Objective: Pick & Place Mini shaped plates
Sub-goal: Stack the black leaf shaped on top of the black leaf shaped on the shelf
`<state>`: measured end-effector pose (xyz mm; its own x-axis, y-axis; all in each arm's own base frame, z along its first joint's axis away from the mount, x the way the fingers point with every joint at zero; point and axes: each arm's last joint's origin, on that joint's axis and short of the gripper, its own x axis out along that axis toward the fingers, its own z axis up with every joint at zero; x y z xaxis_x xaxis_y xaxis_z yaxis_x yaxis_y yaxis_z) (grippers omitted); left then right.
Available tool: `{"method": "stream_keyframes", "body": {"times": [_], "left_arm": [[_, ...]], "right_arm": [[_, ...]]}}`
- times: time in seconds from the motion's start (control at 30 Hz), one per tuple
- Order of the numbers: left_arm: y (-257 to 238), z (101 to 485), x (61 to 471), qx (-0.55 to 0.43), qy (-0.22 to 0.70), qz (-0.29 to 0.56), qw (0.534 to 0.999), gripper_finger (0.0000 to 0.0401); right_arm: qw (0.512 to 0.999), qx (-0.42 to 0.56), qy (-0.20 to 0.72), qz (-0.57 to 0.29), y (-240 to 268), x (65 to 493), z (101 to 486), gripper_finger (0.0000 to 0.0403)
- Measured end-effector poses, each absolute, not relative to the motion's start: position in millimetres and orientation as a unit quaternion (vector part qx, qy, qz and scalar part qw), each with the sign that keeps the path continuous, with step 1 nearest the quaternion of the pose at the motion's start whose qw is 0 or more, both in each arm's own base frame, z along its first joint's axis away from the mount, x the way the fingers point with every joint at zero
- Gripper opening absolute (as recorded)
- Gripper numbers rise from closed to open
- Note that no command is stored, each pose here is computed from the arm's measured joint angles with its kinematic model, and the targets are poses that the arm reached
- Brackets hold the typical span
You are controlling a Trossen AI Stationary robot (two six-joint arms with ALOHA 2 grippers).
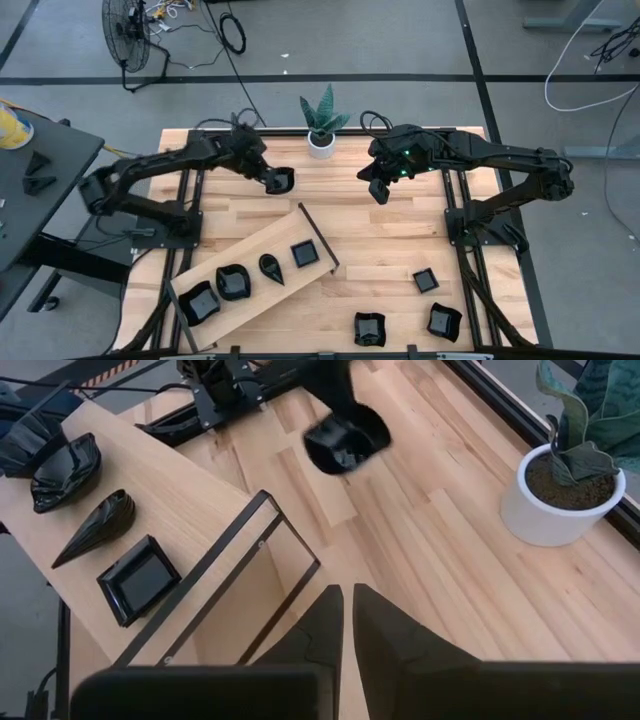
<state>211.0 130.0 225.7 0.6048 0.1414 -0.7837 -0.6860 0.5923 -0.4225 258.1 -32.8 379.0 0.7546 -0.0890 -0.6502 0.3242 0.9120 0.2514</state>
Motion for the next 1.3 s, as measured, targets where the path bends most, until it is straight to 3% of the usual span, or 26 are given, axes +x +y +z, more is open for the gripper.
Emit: {"method": "stream_keyframes", "body": {"times": [0.37,0.73,1.0,1.3], "left_arm": [[85.6,280.0,191.4,-0.264,0.292,0.1,0.914,0.0002],[48.2,347.2,185.8,-0.121,0.291,-0.056,0.947,0.0002],[26.6,400.5,169.4,-0.036,0.285,-0.121,0.95,0.0002],[0.0,394.6,171.7,-0.022,0.361,-0.192,0.912,0.0002]], "right_arm": [[0.92,0.173,0.333,-0.111,-32.8,258.1,379.0,0.0031],[0.92,0.174,0.333,-0.111,-32.9,258.1,379.0,0.0031],[0.92,0.174,0.333,-0.111,-32.8,258.1,379.0,0.0031],[0.92,0.174,0.333,-0.111,-32.8,258.1,379.0,0.0031]]}}
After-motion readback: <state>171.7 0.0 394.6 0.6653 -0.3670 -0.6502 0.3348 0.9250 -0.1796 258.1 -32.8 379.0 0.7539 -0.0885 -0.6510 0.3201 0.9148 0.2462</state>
